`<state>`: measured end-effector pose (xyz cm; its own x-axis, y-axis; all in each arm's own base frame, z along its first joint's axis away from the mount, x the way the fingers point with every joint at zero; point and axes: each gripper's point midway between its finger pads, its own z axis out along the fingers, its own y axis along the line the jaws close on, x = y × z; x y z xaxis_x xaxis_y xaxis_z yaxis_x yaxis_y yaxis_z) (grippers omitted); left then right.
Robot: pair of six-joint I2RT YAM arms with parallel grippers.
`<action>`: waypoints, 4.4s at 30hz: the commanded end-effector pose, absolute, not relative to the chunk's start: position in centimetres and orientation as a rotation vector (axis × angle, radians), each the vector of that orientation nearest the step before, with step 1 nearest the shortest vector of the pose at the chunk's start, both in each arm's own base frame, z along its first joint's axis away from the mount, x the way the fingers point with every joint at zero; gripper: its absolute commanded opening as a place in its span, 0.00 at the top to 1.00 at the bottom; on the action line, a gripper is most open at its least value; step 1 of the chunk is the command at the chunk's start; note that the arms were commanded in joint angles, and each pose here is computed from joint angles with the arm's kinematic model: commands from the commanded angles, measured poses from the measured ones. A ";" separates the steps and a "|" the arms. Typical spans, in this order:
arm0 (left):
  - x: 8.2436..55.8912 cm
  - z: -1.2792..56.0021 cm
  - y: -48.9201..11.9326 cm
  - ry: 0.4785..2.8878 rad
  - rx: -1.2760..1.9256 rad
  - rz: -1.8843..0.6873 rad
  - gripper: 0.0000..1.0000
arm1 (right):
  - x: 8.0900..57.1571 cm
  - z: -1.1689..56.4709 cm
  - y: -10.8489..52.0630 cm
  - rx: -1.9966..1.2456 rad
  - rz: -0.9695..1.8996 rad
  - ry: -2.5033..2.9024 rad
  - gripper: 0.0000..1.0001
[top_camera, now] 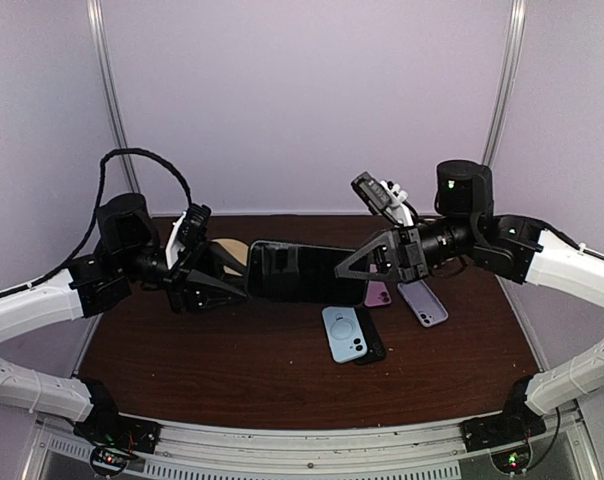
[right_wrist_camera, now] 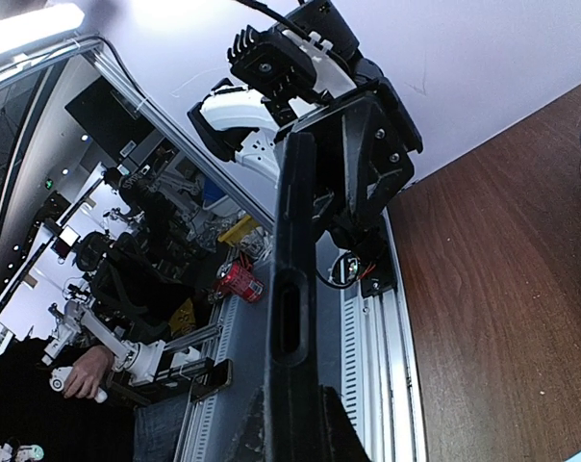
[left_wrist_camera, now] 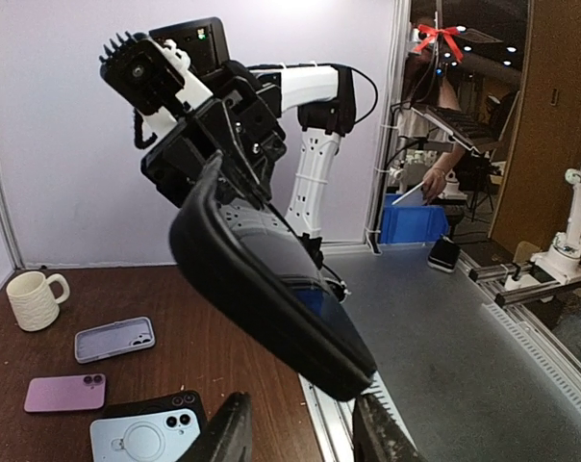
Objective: Take the phone out of the phone case
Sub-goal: Remove the phone from the bottom left corner of the phone case, then remove the phone from the corner of the phone case, then remove the top left corner of the phone from the phone case.
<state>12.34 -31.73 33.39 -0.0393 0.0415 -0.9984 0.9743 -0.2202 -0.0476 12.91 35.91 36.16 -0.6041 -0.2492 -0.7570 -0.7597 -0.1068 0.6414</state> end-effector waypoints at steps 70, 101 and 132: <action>12.6 30.6 -33.0 1.026 1.504 -1.035 0.80 | 6.1 40.5 37.2 -1.304 1.891 1.500 1.00; 14.1 29.5 -28.9 1.032 1.587 -0.607 0.57 | 16.0 31.4 34.0 -1.259 0.819 1.702 1.00; 11.2 25.1 -33.4 1.170 1.750 -0.992 0.38 | 11.9 27.2 38.9 -1.754 0.334 1.009 1.00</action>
<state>12.15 -32.38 23.85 0.2673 0.3630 -0.8926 0.9544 -0.2277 0.1932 11.27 37.41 22.97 0.5626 -0.5422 -0.6241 -0.8045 -0.1850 -0.5644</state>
